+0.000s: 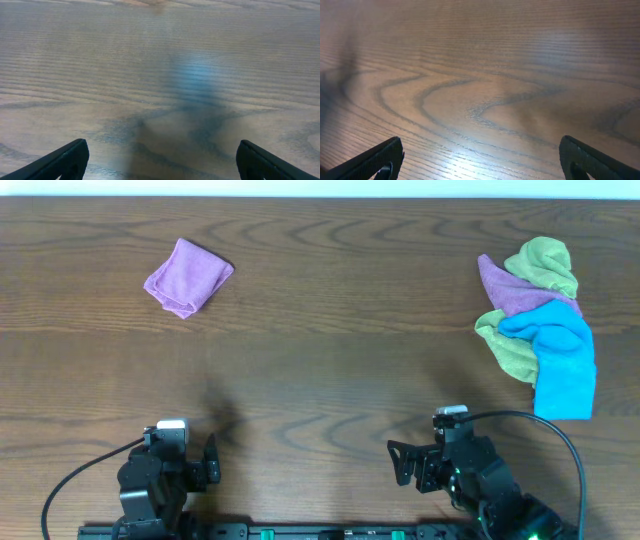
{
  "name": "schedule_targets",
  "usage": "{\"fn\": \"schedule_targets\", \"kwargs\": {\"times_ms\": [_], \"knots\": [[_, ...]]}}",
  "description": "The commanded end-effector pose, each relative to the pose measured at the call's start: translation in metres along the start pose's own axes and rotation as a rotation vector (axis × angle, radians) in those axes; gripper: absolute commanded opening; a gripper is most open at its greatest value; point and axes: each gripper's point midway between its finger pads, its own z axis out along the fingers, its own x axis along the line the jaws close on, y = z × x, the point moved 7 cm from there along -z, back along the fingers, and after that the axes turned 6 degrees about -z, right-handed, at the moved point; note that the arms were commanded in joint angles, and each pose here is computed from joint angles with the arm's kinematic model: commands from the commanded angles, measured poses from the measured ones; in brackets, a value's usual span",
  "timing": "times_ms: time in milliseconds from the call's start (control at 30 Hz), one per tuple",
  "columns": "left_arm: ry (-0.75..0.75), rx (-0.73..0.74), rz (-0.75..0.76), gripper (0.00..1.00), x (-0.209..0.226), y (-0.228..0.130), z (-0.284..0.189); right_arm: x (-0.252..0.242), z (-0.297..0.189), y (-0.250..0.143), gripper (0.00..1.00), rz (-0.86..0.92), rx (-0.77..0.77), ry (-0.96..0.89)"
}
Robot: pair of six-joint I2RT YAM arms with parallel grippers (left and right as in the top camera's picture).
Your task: Fold the cloth
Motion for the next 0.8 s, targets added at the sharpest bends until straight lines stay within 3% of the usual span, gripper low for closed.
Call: {"fn": "schedule_targets", "kwargs": {"times_ms": [0,233,433,767], "knots": [[0.023,0.073,0.020,0.95,0.004,-0.018,0.009,-0.001,-0.001,0.001,0.99,0.014,-0.009,-0.002],[0.023,0.073,0.020,0.95,0.004,-0.018,0.009,-0.004,-0.001,0.000,0.99,0.027,-0.005,-0.020],[0.023,0.073,0.020,0.95,0.004,-0.018,0.009,-0.031,-0.005,0.010,0.99,0.129,-0.082,-0.168],[0.023,0.073,0.020,0.95,0.004,-0.018,0.009,-0.071,-0.015,0.005,0.99,-0.050,-0.196,-0.354]]}}
